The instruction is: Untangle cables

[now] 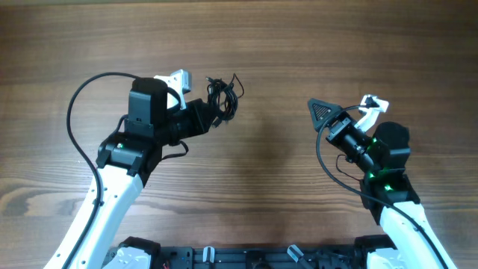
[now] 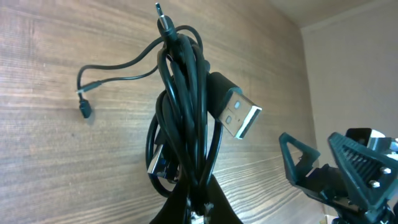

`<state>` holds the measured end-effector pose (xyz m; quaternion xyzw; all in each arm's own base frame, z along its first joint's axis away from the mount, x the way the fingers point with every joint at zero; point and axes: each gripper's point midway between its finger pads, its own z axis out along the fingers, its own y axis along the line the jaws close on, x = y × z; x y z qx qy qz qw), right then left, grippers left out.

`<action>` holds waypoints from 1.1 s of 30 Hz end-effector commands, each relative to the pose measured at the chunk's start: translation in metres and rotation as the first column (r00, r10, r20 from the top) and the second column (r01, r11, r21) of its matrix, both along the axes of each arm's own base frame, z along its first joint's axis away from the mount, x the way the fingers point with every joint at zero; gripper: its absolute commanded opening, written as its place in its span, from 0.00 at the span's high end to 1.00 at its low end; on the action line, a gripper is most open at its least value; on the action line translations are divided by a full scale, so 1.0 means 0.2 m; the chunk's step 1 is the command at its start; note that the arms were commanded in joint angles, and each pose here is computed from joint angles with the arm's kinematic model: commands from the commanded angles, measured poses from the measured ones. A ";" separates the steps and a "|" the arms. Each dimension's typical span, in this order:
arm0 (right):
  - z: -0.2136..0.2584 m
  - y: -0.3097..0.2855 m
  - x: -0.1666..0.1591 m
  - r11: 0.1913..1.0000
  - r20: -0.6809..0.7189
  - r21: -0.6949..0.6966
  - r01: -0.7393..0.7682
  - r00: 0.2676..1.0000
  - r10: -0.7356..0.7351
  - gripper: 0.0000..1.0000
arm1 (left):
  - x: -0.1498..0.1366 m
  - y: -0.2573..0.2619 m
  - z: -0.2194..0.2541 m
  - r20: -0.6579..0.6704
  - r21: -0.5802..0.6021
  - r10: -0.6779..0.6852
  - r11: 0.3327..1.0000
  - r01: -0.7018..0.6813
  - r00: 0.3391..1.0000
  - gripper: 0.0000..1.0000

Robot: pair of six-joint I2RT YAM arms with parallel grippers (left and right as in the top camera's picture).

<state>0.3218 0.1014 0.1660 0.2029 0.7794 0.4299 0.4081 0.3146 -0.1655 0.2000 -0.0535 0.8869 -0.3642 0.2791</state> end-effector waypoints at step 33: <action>0.05 0.34 -0.25 0.894 0.026 0.100 -0.436 0.900 0.436 0.00 | -0.31 -0.26 0.21 0.254 -0.098 -0.516 0.828 0.552 0.818 0.96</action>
